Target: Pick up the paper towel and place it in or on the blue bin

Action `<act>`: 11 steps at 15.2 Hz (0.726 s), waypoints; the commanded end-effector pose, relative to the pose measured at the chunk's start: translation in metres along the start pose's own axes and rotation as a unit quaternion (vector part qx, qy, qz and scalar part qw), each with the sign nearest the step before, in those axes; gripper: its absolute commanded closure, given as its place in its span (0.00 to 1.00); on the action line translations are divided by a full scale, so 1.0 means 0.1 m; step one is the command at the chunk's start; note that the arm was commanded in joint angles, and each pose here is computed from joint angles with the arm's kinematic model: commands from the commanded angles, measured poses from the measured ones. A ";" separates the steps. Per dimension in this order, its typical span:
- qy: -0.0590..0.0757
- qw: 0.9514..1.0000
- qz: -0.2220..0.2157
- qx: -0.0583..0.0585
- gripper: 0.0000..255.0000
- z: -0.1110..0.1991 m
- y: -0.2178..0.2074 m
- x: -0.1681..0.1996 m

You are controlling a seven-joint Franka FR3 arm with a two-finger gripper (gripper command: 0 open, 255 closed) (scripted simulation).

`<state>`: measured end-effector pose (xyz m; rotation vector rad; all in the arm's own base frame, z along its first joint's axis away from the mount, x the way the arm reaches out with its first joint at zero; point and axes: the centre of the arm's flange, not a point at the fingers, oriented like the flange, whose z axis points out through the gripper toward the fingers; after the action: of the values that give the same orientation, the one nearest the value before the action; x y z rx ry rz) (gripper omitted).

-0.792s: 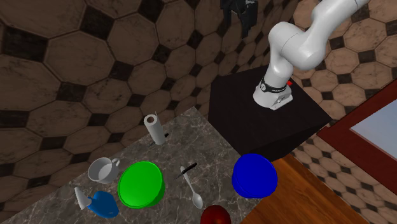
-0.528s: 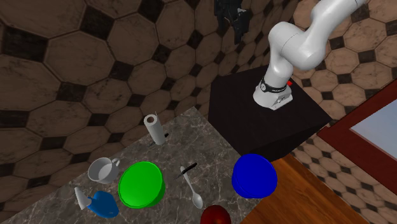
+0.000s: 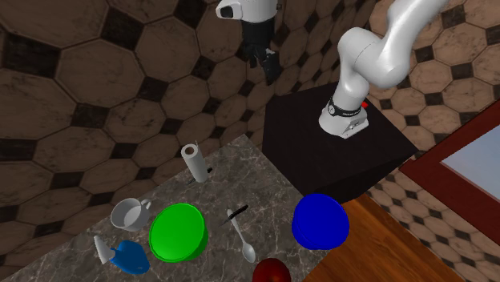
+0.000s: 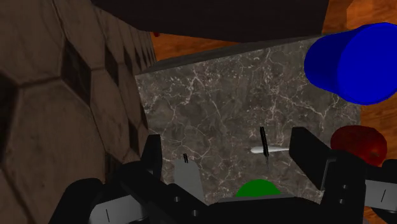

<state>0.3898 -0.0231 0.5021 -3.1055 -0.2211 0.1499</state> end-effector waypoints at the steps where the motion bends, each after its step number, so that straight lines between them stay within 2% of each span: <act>1: 0.004 1.000 -0.003 0.000 0.00 0.17 0.00 0.20; 11: 0.021 1.000 -0.016 0.002 0.00 0.96 0.13 1.20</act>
<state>0.4886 -0.0169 0.4038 -3.0960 -0.2643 0.0920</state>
